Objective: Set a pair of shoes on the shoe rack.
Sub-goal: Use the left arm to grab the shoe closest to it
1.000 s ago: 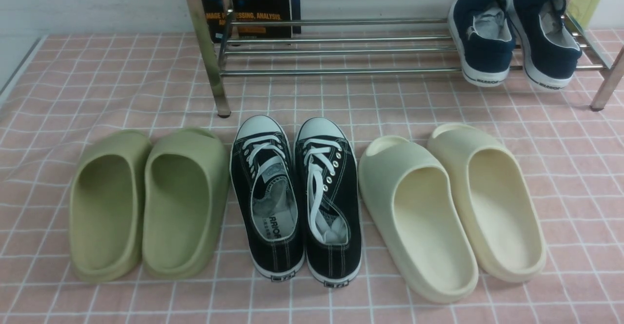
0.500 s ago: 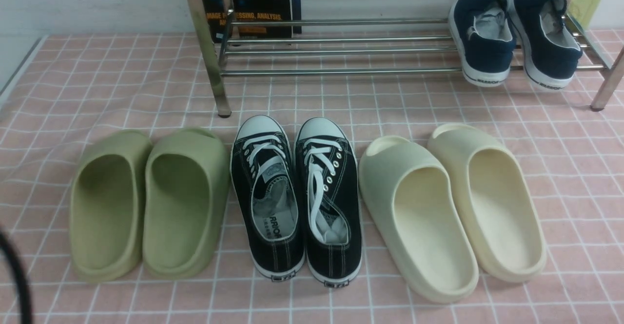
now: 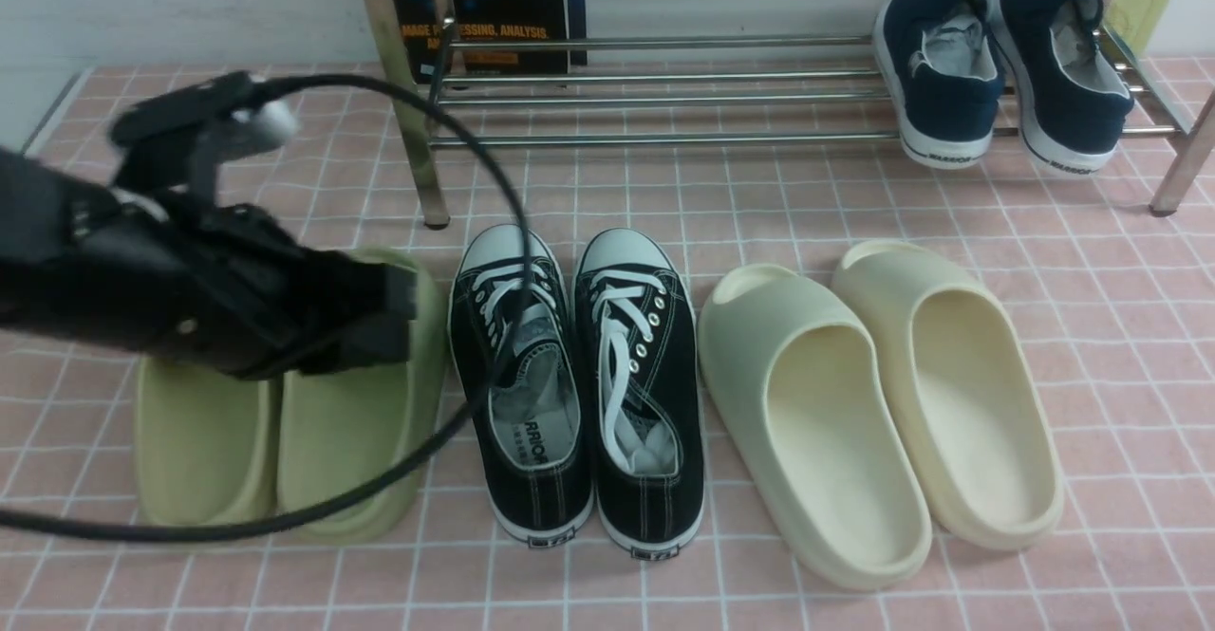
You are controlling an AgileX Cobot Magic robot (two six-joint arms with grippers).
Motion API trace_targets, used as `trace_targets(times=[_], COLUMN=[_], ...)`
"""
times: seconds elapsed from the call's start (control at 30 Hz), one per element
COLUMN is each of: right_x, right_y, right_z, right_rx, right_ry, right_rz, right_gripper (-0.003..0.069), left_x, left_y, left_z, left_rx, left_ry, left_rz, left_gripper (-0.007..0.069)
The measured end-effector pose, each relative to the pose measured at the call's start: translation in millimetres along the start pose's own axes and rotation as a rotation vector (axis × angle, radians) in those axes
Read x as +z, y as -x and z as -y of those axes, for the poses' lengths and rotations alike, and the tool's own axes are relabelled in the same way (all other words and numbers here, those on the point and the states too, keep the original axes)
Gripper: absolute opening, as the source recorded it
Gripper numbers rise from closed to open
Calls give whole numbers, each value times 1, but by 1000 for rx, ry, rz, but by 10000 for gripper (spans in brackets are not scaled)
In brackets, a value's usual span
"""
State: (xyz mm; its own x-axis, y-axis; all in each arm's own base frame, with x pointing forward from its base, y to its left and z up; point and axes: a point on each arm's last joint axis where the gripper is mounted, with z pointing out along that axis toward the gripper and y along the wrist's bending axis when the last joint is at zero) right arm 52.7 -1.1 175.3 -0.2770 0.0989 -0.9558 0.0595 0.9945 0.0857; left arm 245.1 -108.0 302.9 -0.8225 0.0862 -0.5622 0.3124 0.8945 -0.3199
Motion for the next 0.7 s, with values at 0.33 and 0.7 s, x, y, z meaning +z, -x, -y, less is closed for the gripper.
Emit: trace_targets(times=[0.33,0.7], right_x=[0,0], right_y=[0,0], right_z=[0,0], right_rx=[0,0], right_ry=[0,0], right_rz=[-1,-1], right_gripper=[229,237], left_x=[104,140], left_y=[3,5], left_z=[32,15], left_rx=[188,53], left_ry=[243,485], left_rz=[-199,-66], left_gripper=[519,138])
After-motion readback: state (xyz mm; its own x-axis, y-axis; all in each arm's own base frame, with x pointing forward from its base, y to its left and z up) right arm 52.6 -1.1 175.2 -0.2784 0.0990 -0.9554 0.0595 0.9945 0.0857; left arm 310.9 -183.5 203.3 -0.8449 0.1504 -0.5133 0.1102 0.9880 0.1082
